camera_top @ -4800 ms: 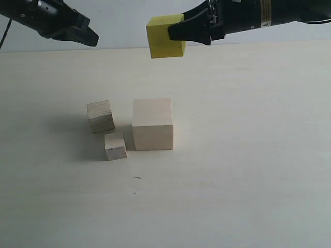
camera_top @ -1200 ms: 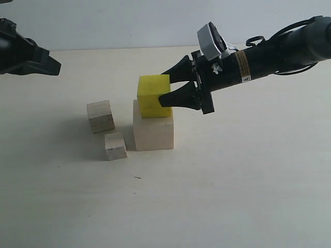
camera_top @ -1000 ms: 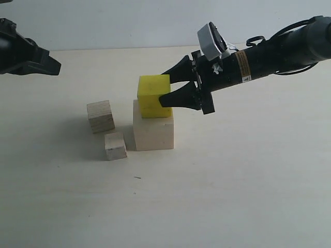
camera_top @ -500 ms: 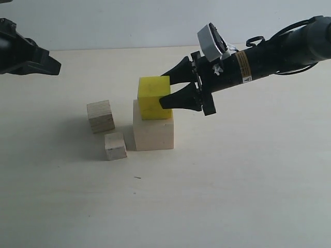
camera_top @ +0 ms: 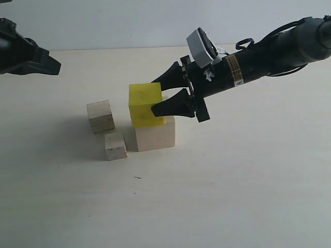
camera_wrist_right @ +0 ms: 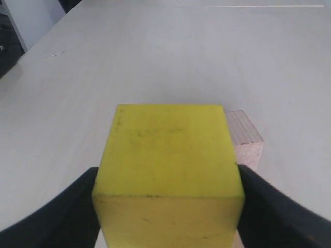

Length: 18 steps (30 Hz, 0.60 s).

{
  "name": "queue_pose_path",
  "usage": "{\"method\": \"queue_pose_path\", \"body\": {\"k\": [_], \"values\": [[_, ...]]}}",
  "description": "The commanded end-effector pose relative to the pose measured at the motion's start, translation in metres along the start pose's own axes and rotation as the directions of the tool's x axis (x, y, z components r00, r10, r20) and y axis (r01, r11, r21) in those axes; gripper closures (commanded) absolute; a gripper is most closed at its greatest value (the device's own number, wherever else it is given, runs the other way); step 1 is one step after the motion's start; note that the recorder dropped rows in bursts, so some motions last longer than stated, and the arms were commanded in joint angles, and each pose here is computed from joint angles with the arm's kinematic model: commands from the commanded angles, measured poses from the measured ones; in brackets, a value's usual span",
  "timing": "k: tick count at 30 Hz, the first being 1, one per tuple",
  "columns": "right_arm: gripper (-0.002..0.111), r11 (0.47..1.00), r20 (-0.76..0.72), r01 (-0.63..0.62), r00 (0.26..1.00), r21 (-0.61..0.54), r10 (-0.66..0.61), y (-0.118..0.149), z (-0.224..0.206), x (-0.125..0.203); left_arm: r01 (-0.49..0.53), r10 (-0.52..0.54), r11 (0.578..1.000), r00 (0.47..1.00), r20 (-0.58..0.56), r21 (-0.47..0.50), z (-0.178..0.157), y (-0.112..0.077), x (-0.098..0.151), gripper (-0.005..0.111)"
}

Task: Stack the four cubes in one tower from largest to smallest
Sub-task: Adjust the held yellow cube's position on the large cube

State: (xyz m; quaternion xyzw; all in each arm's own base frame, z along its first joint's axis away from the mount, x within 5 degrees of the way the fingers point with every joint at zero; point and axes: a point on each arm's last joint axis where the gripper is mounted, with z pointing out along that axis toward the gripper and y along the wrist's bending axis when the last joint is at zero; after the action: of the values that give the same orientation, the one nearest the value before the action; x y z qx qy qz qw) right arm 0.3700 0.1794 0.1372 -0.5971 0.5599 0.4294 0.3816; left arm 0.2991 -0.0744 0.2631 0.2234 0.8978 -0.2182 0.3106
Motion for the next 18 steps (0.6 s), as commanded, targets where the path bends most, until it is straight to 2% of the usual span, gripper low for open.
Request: {"method": "queue_pose_path", "body": {"k": [1, 9, 18], "values": [[0.108, 1.0, -0.015, 0.03, 0.999, -0.005, -0.03, -0.004, -0.001, -0.001, 0.002, -0.002, 1.0, 1.0, 0.014, 0.002, -0.003, -0.002, -0.001, 0.107], [0.108, 0.999, 0.002, 0.04, 0.999, 0.032, -0.04, -0.022, -0.007, -0.025, 0.002, -0.002, 1.0, 1.0, 0.012, 0.005, -0.003, -0.002, 0.0, 0.107], [0.108, 0.999, 0.003, -0.013, 1.0, 0.045, 0.013, -0.024, -0.013, -0.021, 0.002, -0.002, 1.0, 1.0, 0.009, 0.008, -0.003, -0.002, 0.0, 0.107]]}}
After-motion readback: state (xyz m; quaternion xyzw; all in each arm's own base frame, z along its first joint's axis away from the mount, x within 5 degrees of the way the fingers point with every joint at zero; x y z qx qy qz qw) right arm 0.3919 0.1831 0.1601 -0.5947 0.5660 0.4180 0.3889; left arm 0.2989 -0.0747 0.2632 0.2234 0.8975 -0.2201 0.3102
